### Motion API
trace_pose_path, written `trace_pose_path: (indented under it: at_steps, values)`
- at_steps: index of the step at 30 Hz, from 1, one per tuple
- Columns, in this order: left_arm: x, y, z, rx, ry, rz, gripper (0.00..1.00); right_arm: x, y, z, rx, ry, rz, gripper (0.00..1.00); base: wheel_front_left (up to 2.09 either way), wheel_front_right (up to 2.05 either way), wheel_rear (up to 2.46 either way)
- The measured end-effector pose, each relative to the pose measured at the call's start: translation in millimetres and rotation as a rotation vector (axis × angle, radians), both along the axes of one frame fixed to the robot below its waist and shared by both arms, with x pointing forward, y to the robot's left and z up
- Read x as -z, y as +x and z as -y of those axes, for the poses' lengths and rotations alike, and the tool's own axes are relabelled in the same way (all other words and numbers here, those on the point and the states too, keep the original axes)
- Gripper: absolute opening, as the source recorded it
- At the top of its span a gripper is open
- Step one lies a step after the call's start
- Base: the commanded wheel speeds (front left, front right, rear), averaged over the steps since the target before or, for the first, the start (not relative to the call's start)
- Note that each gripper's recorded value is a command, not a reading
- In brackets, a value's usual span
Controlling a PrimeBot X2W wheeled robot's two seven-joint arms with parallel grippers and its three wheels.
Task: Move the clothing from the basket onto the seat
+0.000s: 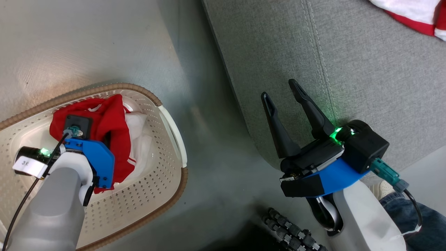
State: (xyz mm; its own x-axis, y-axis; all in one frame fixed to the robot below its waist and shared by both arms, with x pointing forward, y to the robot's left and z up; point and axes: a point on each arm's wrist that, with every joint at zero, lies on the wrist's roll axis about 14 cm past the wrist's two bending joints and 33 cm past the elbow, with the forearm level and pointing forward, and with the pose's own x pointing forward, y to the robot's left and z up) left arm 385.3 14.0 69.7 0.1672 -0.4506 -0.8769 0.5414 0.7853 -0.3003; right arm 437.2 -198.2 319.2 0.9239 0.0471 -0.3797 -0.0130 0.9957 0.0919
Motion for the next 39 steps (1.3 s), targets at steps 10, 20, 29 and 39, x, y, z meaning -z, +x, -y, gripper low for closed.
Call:
trace_pose_path:
  at_steps: [10,20,29,39]
  values:
    - [4,-15,5,0.061,0.025,-0.079,0.00,-1,3,-2,0.005,0.019,0.011,1.00,0.00,0.00,0.00]
    - [0,-8,9,0.049,0.003,-0.060,0.00,-5,4,-4,0.000,0.024,0.022,1.00,0.00,0.00,0.00]
    - [-23,6,12,0.001,-0.030,-0.011,0.00,-22,12,-10,-0.024,0.027,0.068,1.00,0.00,0.00,0.00]
    - [-108,13,18,-0.090,-0.140,0.158,0.00,-70,25,-39,-0.111,0.030,0.202,1.00,0.00,0.00,0.00]
